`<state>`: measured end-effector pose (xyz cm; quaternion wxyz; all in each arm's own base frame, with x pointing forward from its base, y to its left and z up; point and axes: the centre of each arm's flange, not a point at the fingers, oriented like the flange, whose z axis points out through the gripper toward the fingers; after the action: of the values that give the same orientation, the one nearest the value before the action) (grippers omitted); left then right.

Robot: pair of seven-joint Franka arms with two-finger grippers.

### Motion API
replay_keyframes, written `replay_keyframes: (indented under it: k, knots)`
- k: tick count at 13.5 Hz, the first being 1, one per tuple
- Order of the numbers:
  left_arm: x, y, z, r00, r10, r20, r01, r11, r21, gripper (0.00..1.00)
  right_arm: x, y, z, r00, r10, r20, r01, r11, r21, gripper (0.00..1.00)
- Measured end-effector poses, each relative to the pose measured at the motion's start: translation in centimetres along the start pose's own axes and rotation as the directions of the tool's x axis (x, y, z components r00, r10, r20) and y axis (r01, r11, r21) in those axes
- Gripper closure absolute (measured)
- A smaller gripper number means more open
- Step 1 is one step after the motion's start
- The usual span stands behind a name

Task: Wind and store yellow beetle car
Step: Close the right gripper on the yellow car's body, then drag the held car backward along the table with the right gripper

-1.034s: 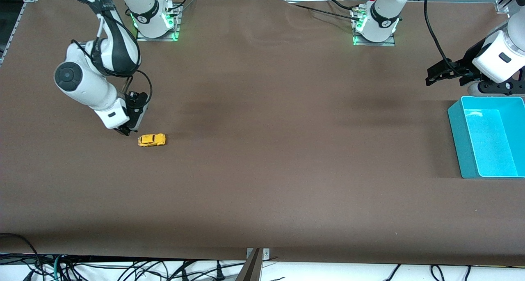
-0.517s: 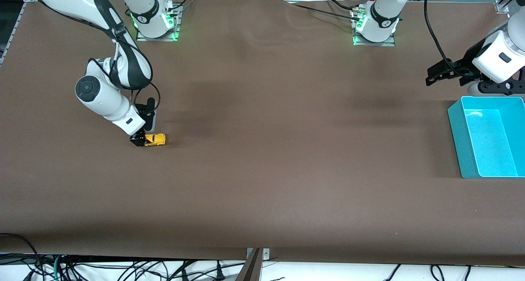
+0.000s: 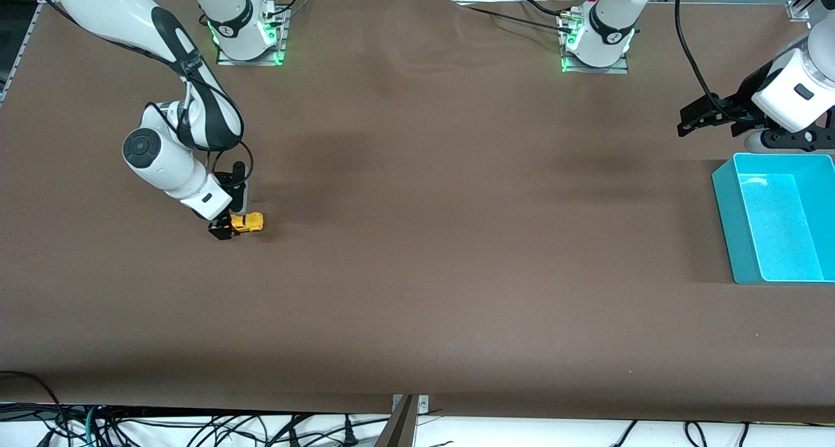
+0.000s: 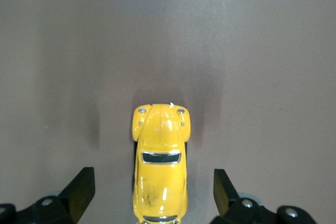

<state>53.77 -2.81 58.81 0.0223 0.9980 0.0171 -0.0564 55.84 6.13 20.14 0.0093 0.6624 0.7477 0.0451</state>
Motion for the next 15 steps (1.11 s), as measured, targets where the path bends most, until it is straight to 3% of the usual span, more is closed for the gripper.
replay_keyframes:
  k: [2, 6, 15]
  knots:
    - [0.0, 0.0, 0.0, 1.000, 0.000, 0.000, 0.000, 1.000, 0.000, 0.00, -0.2, -0.1, 0.7, 1.000, -0.002, -0.001, 0.002, 1.000, 0.003, 0.06]
    - [0.0, 0.0, 0.0, 1.000, 0.000, 0.000, 0.000, 1.000, 0.000, 0.00, -0.2, 0.0, 0.9, 1.000, -0.001, -0.002, 0.001, 1.000, 0.002, 0.52]
    - [0.0, 0.0, 0.0, 1.000, 0.000, 0.000, 0.000, 1.000, 0.000, 0.00, 1.3, 0.1, 0.9, 1.000, 0.004, -0.025, -0.004, 1.000, 0.002, 0.55]
